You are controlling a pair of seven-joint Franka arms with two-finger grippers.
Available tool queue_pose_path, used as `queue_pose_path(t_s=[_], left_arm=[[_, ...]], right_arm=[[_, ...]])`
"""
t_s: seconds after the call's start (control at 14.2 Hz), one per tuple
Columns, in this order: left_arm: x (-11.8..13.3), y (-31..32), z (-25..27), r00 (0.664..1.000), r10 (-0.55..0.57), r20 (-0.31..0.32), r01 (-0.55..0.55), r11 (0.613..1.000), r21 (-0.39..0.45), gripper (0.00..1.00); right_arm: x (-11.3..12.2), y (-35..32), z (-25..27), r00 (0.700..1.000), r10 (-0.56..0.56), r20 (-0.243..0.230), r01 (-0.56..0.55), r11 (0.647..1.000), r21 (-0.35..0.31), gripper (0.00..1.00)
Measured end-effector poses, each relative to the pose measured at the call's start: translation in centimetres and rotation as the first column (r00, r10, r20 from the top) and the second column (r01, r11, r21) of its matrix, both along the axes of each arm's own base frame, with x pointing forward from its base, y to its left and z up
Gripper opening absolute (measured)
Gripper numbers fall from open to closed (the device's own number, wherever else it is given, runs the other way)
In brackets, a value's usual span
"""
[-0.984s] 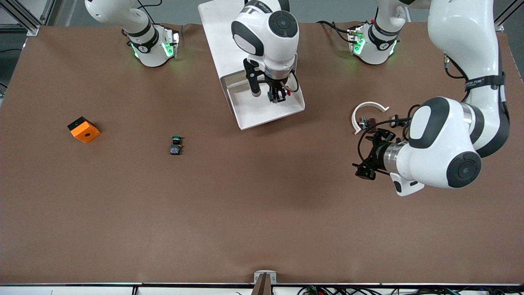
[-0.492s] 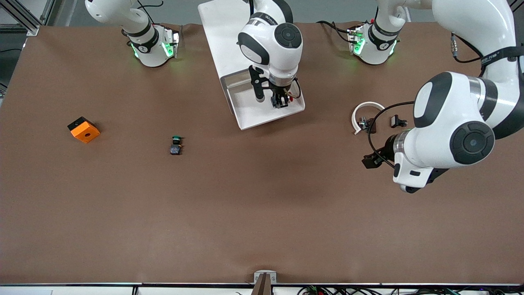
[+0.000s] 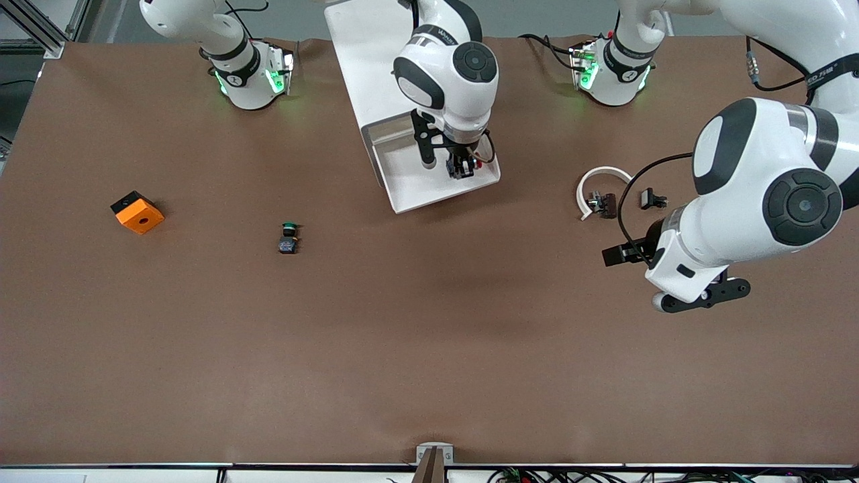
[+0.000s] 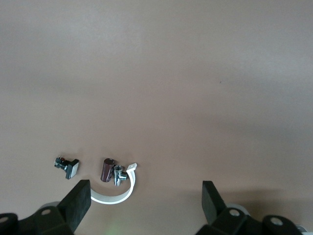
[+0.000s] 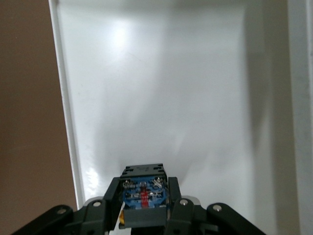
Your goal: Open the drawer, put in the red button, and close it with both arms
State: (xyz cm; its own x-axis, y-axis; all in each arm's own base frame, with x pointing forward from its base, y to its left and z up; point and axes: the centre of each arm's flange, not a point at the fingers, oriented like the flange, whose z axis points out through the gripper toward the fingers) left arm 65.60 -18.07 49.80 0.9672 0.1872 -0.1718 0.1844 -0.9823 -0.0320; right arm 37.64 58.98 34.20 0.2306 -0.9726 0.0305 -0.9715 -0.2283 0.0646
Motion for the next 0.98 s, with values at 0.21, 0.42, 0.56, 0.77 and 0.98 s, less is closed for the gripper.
queue_pose_path(t_s=[0.21,0.42,0.56,0.77,0.98], left_arm=[[0.1,-1.8,-1.0,0.992,-0.091,0.093,0.095,0.994,-0.044,1.00],[-1.1,-3.1,-3.4,0.979,-0.149,0.141,0.159,0.985,-0.060,1.00],[-2.0,-4.3,-4.5,0.976,-0.173,0.134,0.183,0.981,-0.067,1.00],[-3.4,-7.1,-5.8,0.964,-0.234,0.124,0.242,0.969,-0.047,1.00],[-5.3,-11.6,-8.2,0.935,-0.328,0.131,0.331,0.944,0.000,1.00]], right_arm=[[0.1,0.0,-0.1,1.000,0.023,-0.001,-0.023,1.000,0.001,0.74],[1.0,-0.4,1.6,0.994,0.111,-0.024,-0.112,0.994,-0.017,1.00],[2.1,-1.3,3.1,0.977,0.205,-0.061,-0.207,0.978,-0.035,1.00],[4.2,-3.6,5.2,0.902,0.414,-0.125,-0.418,0.909,-0.007,1.00],[7.3,-7.9,9.2,0.785,0.601,-0.151,-0.602,0.797,0.045,1.00]])
